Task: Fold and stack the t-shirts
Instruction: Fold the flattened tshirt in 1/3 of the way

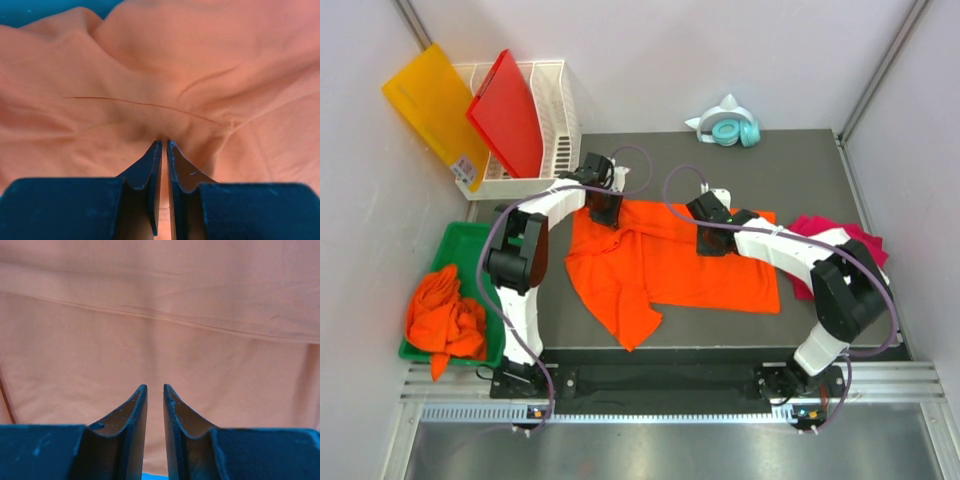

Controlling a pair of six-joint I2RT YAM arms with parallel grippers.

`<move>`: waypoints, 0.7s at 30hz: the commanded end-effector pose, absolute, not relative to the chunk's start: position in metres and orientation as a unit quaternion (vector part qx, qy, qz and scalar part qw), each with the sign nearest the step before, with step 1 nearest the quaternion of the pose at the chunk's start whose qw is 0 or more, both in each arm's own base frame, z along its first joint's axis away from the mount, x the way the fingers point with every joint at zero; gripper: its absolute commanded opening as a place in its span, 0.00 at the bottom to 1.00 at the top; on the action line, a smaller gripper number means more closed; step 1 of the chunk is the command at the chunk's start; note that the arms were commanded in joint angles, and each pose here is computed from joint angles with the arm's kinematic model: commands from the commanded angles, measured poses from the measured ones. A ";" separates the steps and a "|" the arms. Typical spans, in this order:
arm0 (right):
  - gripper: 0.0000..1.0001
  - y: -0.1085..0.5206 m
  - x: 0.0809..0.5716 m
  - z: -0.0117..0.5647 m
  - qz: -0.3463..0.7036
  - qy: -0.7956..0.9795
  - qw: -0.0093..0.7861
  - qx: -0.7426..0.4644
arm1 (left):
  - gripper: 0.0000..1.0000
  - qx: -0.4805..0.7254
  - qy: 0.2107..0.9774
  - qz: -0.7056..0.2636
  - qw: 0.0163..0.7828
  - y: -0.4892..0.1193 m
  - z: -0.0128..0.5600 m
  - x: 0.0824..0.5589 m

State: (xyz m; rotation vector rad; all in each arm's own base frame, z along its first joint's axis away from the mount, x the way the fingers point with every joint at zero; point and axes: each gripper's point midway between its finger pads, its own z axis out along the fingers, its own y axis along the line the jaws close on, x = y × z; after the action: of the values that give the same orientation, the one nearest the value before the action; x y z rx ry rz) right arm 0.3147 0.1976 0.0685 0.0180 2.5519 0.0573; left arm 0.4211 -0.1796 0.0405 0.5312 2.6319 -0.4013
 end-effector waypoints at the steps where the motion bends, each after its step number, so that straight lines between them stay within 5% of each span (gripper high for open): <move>1: 0.20 0.205 0.319 0.086 0.033 0.949 0.315 0.012 | 0.13 0.207 0.938 -0.163 0.227 -0.188 0.057 0.410; 10: 0.20 0.223 0.316 0.075 0.046 0.951 0.304 0.004 | 0.14 0.238 0.927 -0.175 0.232 -0.196 0.076 0.365; 21: 0.20 0.223 0.307 0.081 0.045 0.949 0.312 0.009 | 0.13 0.285 0.928 -0.188 0.147 -0.215 0.039 0.322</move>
State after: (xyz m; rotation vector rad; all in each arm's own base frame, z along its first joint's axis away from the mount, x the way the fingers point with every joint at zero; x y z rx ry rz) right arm 0.3038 0.2181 0.0630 -0.0050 2.5609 0.0888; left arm 0.3333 -0.2074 0.0457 0.7490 2.6459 -0.5100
